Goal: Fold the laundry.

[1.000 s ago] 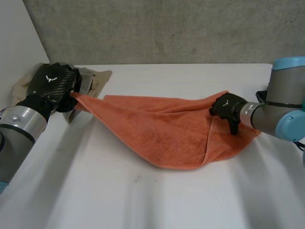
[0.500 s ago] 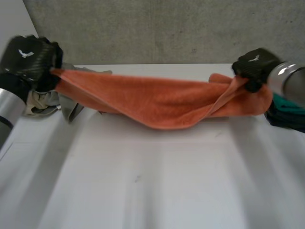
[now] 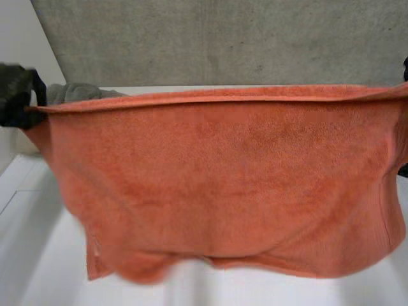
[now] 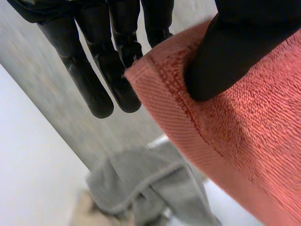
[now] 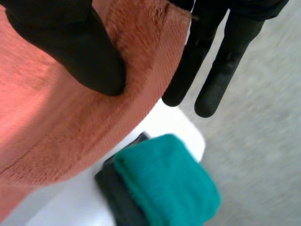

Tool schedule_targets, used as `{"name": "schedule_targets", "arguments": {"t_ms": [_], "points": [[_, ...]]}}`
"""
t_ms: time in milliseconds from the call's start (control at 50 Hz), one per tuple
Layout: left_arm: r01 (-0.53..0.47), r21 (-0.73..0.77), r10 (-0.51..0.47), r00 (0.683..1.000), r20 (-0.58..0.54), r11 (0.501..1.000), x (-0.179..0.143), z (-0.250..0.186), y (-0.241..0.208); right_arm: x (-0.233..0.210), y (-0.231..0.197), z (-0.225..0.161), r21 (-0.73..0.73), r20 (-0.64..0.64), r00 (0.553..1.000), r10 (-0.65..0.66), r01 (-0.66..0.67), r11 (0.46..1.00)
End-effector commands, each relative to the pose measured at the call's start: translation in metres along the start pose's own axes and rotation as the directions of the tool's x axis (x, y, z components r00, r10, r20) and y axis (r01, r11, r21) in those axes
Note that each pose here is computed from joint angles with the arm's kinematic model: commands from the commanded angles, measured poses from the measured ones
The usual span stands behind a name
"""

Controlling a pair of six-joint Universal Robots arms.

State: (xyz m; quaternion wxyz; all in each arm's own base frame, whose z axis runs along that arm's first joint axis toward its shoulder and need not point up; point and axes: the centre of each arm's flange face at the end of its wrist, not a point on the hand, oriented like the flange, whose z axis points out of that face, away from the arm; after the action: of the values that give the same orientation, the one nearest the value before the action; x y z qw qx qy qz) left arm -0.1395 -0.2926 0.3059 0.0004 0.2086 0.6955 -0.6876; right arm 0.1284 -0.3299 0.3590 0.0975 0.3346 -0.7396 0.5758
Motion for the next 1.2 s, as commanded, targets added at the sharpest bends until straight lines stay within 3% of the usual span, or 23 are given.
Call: {"name": "schedule_targets", "arguments": {"t_ms": [20,80,140,180,220,240,300,320,380,460,620,740,840,940,1020,1100,1200], "points": [[-0.075,-0.14,0.059,0.992,-0.114,0.987,0.017,0.04,0.048,-0.019,0.05,0.067,-0.109,0.093,0.99,0.105,-0.095,0.99],[-0.132,-0.036,0.125,0.979,-0.159,0.991,0.034,0.066,0.031,-0.032,0.028,0.089,0.029,0.075,0.989,0.125,-0.127,0.991],[-0.154,0.122,0.165,0.983,-0.084,0.98,0.032,0.095,-0.005,-0.029,0.001,0.099,0.179,0.022,0.988,0.152,-0.153,0.972],[-0.175,0.261,0.171,0.985,0.036,0.949,0.019,0.111,-0.04,-0.008,-0.027,0.102,0.333,-0.078,0.975,0.209,-0.172,0.927],[-0.182,0.361,0.146,0.981,0.126,0.914,0.006,0.118,-0.065,0.019,-0.055,0.097,0.49,-0.188,0.938,0.29,-0.166,0.856],[-0.182,0.456,0.109,0.977,0.183,0.871,-0.004,0.12,-0.089,0.026,-0.06,0.095,0.527,-0.21,0.925,0.317,-0.166,0.833],[-0.177,0.562,0.043,0.969,0.243,0.808,-0.02,0.12,-0.113,0.049,-0.084,0.083,0.659,-0.282,0.874,0.395,-0.122,0.742],[-0.161,0.609,0.005,0.968,0.25,0.777,-0.026,0.12,-0.12,0.051,-0.088,0.081,0.676,-0.285,0.87,0.402,-0.115,0.728],[-0.131,0.645,-0.031,0.972,0.234,0.753,-0.028,0.12,-0.124,0.05,-0.092,0.076,0.686,-0.276,0.877,0.394,-0.108,0.72],[-0.077,0.582,-0.044,0.981,0.191,0.809,-0.021,0.124,-0.103,0.034,-0.076,0.088,0.631,-0.22,0.904,0.366,-0.154,0.76],[0.005,0.352,-0.041,0.995,0.095,0.936,0.008,0.126,-0.017,-0.012,-0.021,0.113,0.434,-0.08,0.942,0.325,-0.26,0.862],[0.049,0.192,-0.044,0.999,-0.027,0.98,0.037,0.112,0.04,-0.051,0.033,0.124,0.224,-0.021,0.961,0.276,-0.264,0.938],[0.034,0.046,-0.03,0.995,-0.092,0.998,0.06,0.087,0.079,-0.079,0.071,0.12,0.059,0.027,0.984,0.174,-0.175,0.983],[-0.119,-0.106,0.103,0.985,-0.141,0.987,0.072,0.024,0.092,-0.107,0.106,0.097,-0.128,0.135,0.986,0.101,-0.083,0.988],[-0.217,-0.246,0.17,0.965,-0.198,0.945,0.073,-0.026,0.1,-0.094,0.113,0.053,-0.241,0.174,0.984,0.034,0.009,0.97],[-0.275,-0.375,0.179,0.946,-0.27,0.885,0.073,-0.07,0.1,-0.086,0.128,0.012,-0.343,0.265,0.962,-0.062,0.154,0.926],[-0.325,-0.43,0.174,0.919,-0.353,0.842,0.074,-0.091,0.101,-0.088,0.135,-0.008,-0.35,0.334,0.93,-0.151,0.271,0.897]]}}
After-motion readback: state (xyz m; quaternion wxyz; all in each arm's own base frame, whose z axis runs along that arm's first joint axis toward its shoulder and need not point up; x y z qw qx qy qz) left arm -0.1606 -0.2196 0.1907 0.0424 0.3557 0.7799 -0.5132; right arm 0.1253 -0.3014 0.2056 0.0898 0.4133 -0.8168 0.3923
